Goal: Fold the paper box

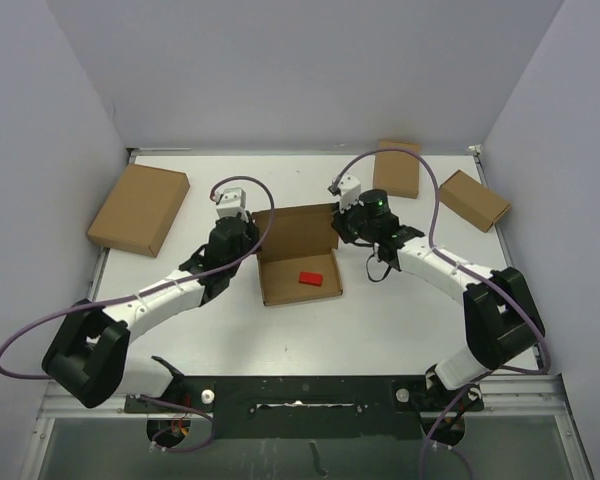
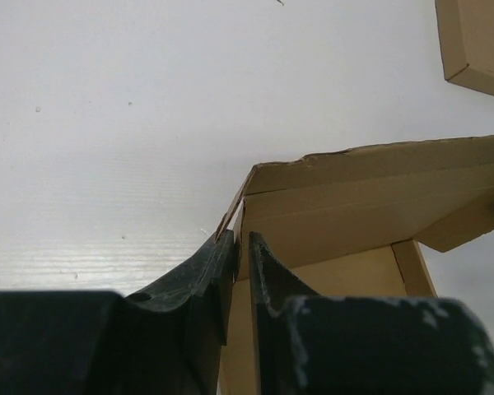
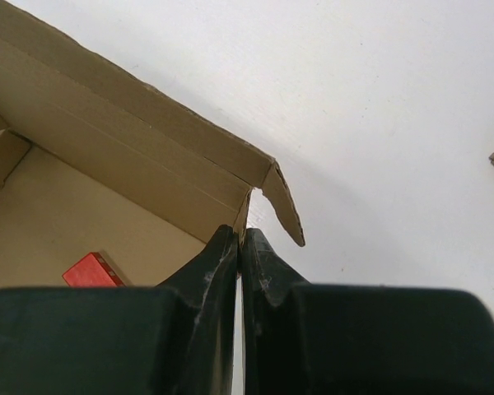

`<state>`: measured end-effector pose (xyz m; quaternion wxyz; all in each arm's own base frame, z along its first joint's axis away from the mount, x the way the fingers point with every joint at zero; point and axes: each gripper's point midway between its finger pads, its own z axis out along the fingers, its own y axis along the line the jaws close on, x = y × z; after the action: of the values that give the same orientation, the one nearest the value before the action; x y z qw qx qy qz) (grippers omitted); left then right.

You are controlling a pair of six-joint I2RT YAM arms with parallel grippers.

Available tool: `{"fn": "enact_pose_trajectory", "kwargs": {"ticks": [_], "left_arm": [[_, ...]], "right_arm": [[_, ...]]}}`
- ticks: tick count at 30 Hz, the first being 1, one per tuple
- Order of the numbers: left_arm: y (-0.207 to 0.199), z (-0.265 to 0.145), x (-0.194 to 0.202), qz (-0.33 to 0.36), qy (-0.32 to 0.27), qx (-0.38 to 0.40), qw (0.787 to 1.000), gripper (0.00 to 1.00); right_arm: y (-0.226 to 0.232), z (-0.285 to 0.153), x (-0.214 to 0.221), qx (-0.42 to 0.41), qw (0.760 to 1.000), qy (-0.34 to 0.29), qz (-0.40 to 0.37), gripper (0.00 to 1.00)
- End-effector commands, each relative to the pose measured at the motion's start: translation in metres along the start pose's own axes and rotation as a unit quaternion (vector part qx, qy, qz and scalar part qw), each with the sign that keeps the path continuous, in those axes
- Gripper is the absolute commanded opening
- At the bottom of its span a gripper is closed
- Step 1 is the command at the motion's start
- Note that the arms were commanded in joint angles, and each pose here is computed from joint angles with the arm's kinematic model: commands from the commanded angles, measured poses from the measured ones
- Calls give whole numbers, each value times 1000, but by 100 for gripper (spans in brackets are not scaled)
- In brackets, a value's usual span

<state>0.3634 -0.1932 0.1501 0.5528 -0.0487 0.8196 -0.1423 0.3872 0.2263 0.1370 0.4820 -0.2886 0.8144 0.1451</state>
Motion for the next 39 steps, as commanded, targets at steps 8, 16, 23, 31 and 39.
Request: {"fn": "enact_pose_trajectory", "kwargs": {"ticks": [8, 16, 23, 31, 39], "left_arm": [[-20, -45, -40, -16, -27, 60, 998, 33], [-6, -88, -49, 12, -16, 73, 997, 47], [44, -84, -24, -16, 42, 53, 998, 21], [57, -31, -17, -11, 41, 96, 995, 14], [22, 8, -4, -4, 64, 146, 987, 8]], "right_arm": [[-3, -20, -35, -16, 997, -72, -29, 0], [-7, -24, -34, -25, 996, -78, -24, 0], [-6, -25, -33, -35, 996, -79, -22, 0], [-6, -26, -32, -43, 996, -78, -16, 0], [-7, -27, -31, -44, 996, -79, -12, 0]]}}
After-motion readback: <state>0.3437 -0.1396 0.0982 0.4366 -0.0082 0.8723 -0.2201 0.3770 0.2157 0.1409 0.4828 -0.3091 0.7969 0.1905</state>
